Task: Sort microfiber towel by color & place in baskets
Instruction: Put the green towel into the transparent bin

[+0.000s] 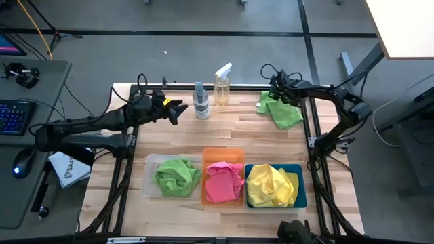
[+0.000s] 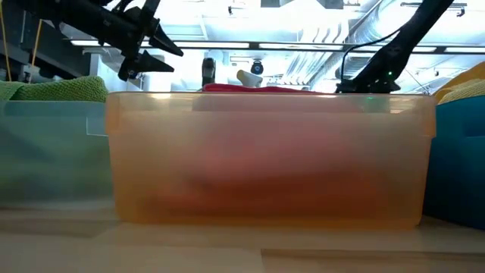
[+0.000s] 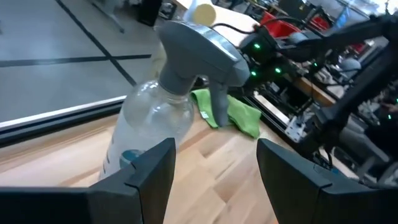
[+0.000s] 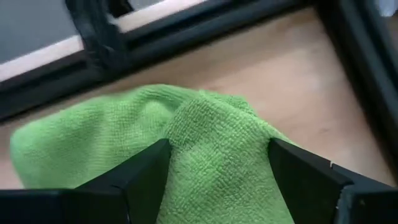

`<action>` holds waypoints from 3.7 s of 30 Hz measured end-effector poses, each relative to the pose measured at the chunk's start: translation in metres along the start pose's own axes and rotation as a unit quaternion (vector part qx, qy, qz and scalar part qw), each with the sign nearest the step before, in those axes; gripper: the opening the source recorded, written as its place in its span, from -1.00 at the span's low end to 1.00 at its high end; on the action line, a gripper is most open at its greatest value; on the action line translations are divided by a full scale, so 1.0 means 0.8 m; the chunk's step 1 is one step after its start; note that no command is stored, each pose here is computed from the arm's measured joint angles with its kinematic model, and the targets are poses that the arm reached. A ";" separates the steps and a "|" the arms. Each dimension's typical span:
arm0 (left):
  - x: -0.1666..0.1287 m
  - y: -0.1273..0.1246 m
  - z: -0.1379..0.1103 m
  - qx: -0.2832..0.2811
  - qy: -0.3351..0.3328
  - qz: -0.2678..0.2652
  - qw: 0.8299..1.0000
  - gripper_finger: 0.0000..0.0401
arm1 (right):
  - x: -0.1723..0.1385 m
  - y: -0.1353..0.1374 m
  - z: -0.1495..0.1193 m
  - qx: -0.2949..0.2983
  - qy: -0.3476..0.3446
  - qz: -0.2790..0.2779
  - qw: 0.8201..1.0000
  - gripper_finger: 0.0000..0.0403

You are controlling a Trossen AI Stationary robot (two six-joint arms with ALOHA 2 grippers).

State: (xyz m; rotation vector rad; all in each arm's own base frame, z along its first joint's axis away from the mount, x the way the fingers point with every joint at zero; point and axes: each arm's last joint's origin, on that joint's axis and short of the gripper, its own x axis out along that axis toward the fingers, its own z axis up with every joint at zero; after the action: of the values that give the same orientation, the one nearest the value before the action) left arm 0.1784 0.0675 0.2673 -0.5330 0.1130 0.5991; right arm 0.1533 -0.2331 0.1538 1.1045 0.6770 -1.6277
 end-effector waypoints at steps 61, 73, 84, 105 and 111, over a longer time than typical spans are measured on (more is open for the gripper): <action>-0.004 0.020 0.017 0.085 -0.029 0.028 0.996 0.06 | -0.187 0.010 -0.081 -0.269 0.080 0.301 0.911 -0.97; -0.017 0.015 0.040 0.122 -0.095 0.018 0.988 0.06 | -0.334 0.052 -0.077 -0.323 0.014 0.645 0.692 -1.00; -0.017 0.015 0.038 0.128 -0.062 -0.049 0.989 0.06 | -0.360 0.059 -0.125 -0.396 0.037 0.594 0.700 -1.00; -0.027 -0.003 0.064 0.031 -0.155 -0.155 0.975 0.06 | -0.340 0.241 -0.293 -0.423 0.150 0.795 0.408 -1.00; -0.027 -0.003 0.065 -0.037 -0.148 -0.168 0.974 0.06 | -0.368 0.283 -0.351 -0.449 0.124 0.823 0.325 -1.00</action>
State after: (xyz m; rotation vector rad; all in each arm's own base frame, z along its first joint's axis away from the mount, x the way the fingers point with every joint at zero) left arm 0.1594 0.0813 0.3188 -0.5150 -0.2801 0.3459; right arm 0.4801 0.0541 0.3193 0.4917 0.1667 0.7891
